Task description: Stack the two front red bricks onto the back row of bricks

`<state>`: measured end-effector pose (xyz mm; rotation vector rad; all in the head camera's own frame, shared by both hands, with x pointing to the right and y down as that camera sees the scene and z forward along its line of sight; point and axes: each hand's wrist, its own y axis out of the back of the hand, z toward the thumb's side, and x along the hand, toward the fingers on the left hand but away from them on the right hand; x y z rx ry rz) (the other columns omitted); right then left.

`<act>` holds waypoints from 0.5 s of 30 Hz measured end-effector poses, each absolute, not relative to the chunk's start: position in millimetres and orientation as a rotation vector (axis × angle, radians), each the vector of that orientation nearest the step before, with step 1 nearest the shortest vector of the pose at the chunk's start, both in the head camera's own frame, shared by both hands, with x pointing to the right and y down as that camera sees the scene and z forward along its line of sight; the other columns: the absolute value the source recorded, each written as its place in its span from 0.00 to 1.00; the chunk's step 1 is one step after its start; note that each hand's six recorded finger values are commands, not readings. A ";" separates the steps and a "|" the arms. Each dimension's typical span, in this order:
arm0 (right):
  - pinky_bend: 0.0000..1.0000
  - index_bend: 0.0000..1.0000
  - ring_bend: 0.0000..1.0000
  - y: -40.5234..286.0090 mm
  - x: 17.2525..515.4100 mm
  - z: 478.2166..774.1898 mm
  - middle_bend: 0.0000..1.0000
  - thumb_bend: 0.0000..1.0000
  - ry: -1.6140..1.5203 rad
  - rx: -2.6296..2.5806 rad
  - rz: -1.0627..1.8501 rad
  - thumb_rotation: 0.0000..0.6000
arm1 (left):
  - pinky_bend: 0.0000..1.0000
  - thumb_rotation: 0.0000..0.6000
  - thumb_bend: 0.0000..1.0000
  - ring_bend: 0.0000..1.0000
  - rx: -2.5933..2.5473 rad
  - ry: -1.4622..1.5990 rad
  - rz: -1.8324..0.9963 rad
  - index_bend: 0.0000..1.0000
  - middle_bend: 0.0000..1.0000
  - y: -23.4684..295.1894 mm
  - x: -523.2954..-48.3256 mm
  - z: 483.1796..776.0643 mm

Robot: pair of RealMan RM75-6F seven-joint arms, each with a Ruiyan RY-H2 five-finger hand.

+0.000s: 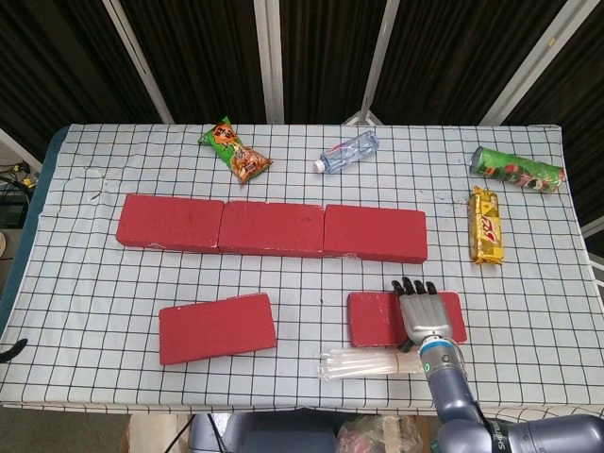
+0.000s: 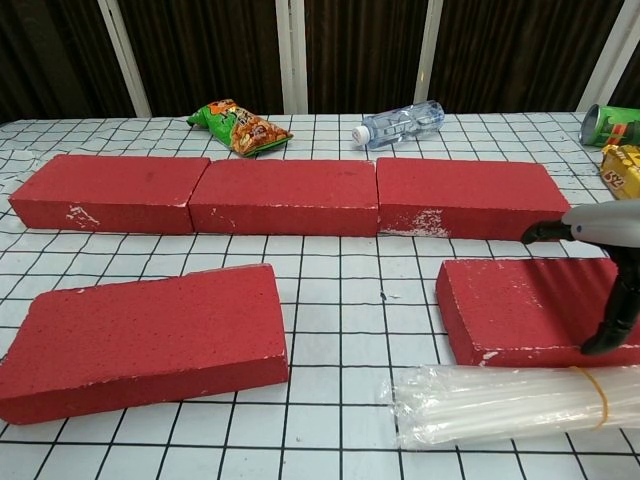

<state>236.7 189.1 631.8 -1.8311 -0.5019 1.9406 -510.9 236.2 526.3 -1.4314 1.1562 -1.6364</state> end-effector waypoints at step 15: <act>0.00 0.00 0.00 191.9 241.0 640.6 0.00 0.13 -0.489 -1.835 1.962 1.00 | 0.00 1.00 0.00 0.00 -1.428 1.158 -1.639 0.07 0.00 236.2 -511.5 526.0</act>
